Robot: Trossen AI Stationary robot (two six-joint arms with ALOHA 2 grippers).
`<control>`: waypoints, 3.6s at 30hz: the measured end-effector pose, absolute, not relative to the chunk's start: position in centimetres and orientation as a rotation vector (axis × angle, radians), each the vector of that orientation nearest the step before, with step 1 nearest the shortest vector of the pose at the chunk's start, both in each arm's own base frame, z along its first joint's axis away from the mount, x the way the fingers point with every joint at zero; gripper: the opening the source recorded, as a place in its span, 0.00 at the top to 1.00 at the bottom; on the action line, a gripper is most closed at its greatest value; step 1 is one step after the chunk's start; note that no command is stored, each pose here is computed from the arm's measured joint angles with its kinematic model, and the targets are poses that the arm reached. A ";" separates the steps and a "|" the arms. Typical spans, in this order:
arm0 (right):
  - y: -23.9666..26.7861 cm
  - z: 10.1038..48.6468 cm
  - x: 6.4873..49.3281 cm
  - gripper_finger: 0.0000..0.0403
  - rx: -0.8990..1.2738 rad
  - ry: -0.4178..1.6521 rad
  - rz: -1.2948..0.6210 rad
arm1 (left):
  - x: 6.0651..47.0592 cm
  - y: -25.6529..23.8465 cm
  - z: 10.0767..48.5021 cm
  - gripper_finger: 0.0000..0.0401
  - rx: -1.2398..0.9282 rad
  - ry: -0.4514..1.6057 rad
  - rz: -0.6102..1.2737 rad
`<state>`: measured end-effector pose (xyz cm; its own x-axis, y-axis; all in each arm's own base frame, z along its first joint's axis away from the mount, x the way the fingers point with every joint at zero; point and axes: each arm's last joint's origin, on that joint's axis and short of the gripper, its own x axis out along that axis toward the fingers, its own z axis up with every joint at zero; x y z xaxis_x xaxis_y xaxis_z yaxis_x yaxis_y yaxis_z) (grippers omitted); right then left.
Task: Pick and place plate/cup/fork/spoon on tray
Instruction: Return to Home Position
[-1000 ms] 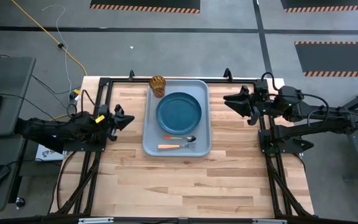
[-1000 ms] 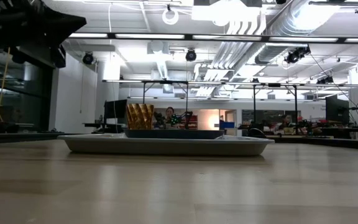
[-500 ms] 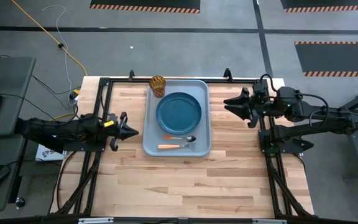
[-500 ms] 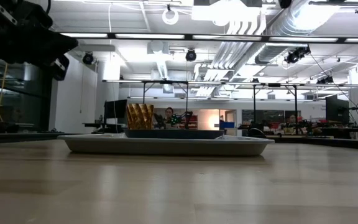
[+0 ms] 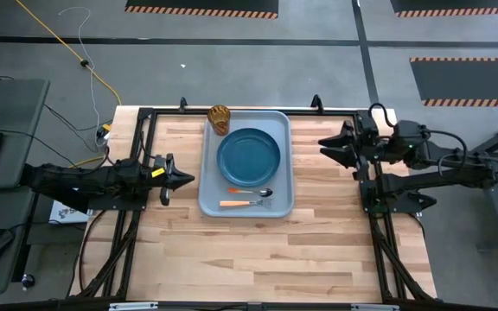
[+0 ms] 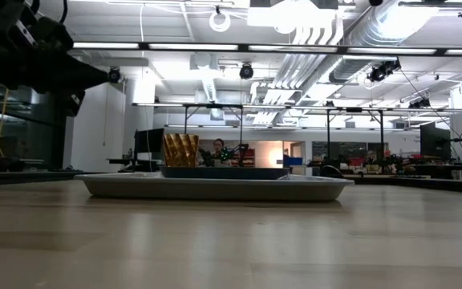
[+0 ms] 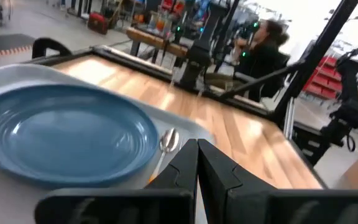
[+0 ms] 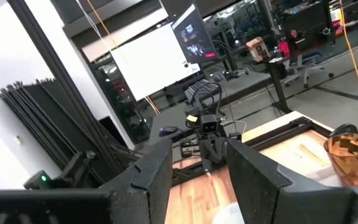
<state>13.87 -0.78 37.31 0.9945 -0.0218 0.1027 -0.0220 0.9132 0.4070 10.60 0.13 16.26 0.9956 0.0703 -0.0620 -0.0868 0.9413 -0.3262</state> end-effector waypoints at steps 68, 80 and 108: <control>1.5 16.7 9.7 1.00 0.360 0.040 0.178 | 10.6 0.1 16.2 1.00 -0.334 0.056 0.083; 1.5 16.7 9.7 1.00 0.392 0.053 0.175 | 10.6 0.1 16.2 1.00 -0.334 0.057 0.083; 1.5 16.7 9.8 1.00 0.443 0.058 0.171 | 9.7 -0.3 17.0 1.00 -0.340 -0.037 0.028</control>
